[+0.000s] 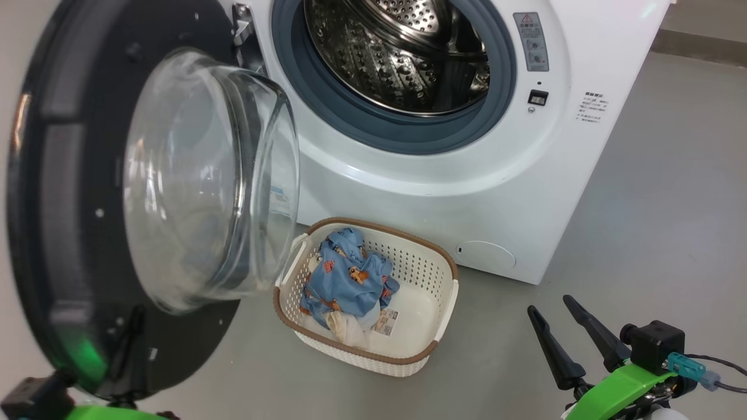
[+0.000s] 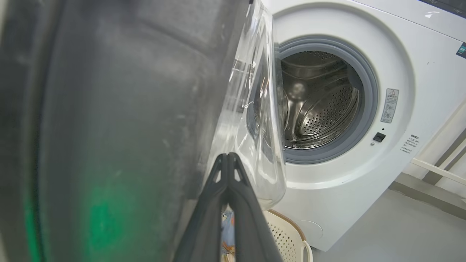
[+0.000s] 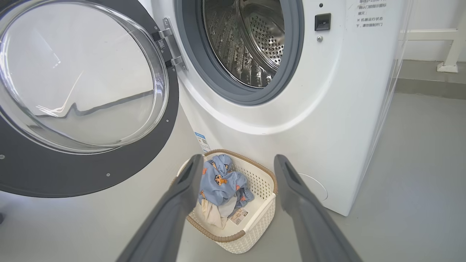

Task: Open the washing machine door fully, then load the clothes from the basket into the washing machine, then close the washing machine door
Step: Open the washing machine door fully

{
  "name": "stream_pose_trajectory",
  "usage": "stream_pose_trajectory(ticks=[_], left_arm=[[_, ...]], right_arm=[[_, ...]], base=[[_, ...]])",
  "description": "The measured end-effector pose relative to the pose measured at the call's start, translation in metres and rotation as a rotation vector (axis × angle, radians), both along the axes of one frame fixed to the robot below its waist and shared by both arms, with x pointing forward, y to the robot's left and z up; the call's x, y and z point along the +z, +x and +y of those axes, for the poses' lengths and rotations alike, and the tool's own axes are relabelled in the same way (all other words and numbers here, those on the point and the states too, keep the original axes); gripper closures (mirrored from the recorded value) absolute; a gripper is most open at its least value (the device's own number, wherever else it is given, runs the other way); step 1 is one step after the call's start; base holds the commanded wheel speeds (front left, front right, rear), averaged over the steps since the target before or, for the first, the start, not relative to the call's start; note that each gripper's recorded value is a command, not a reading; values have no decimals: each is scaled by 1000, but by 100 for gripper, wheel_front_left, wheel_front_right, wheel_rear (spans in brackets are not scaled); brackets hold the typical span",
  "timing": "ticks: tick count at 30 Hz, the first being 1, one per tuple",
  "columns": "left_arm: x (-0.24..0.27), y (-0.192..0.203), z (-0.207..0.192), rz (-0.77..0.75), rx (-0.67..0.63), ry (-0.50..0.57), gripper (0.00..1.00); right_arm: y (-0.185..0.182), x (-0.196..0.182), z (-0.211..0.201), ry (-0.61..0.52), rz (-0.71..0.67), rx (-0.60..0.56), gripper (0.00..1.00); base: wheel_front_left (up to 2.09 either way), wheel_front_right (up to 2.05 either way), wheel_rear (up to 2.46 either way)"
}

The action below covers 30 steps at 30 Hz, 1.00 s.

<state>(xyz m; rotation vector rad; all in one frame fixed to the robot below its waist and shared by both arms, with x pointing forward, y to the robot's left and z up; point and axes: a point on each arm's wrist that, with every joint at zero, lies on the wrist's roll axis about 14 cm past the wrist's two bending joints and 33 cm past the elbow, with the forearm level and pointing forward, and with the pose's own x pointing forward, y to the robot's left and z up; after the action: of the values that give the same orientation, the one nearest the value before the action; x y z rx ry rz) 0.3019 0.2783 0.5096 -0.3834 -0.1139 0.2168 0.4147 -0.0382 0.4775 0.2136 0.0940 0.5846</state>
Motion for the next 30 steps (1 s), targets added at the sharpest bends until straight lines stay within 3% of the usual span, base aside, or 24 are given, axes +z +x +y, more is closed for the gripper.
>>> stream_pose_trajectory(ticks=[16,30], left_arm=[[1,9,100,65,234,95,100],[6,12,162,119,393,151,100]], right_arm=[[13,-17,10,-14,29,38,0],[31,-24,11,-15,33,35,0]], base=[[0,0,0],[0,0,0]])
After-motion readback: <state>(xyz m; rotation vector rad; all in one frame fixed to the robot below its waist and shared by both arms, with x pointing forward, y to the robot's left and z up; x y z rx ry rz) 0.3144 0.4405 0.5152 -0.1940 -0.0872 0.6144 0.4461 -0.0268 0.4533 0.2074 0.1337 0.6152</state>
